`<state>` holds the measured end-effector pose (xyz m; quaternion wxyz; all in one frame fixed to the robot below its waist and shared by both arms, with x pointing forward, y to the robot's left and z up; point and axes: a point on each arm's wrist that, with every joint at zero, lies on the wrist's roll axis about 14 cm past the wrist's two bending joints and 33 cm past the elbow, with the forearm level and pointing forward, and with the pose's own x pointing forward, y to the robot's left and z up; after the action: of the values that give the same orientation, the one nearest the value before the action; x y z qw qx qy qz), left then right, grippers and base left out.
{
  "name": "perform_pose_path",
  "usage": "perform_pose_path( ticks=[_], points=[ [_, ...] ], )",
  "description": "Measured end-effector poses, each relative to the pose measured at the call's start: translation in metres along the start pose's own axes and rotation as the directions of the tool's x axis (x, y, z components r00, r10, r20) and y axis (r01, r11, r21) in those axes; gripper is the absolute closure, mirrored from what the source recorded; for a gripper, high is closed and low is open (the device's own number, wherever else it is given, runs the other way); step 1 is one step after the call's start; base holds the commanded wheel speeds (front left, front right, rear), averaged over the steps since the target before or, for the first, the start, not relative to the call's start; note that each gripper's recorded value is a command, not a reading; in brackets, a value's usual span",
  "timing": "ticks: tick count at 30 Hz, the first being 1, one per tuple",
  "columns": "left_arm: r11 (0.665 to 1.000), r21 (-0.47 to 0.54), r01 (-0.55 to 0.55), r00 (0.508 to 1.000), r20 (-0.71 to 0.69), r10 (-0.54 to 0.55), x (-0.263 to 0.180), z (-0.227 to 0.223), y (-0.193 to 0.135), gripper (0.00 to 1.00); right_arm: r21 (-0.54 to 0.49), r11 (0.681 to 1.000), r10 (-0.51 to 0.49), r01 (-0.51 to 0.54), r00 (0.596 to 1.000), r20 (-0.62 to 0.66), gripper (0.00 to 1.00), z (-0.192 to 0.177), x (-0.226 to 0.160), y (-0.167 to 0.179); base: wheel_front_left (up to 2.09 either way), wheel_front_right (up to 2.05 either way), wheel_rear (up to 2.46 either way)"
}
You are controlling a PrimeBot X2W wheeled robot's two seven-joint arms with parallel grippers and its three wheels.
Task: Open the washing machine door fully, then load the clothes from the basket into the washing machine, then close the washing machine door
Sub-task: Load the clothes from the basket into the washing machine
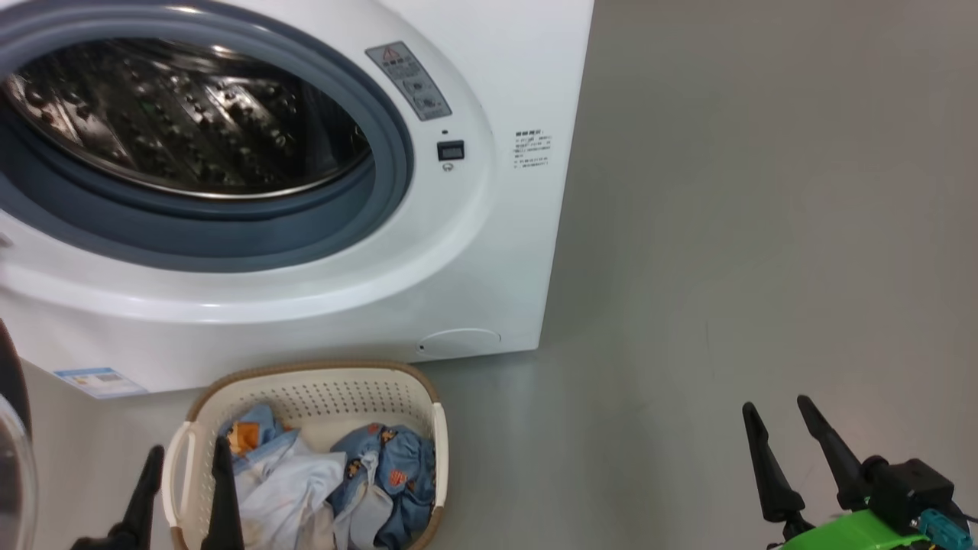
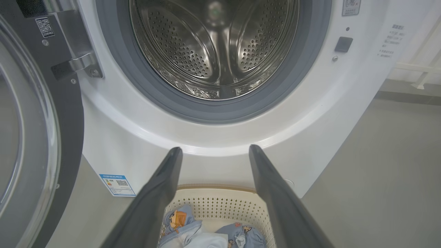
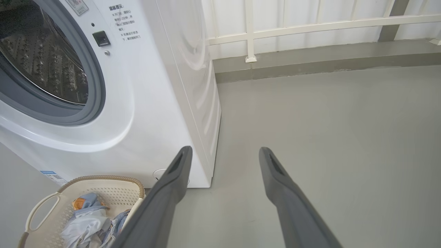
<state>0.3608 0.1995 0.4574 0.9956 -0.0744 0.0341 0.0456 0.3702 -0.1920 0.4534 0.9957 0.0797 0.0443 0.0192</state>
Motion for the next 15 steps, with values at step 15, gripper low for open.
perform_pose_path(
  ticks=[15],
  points=[
    [1.000,-0.012,0.011,0.998,-0.063,-0.012,0.051,-0.031,-0.006,0.00,0.002,1.000,-0.012,0.012,0.996,-0.086,0.00,-0.034,0.034,-0.007,0.00,0.00,0.00]
  ],
)
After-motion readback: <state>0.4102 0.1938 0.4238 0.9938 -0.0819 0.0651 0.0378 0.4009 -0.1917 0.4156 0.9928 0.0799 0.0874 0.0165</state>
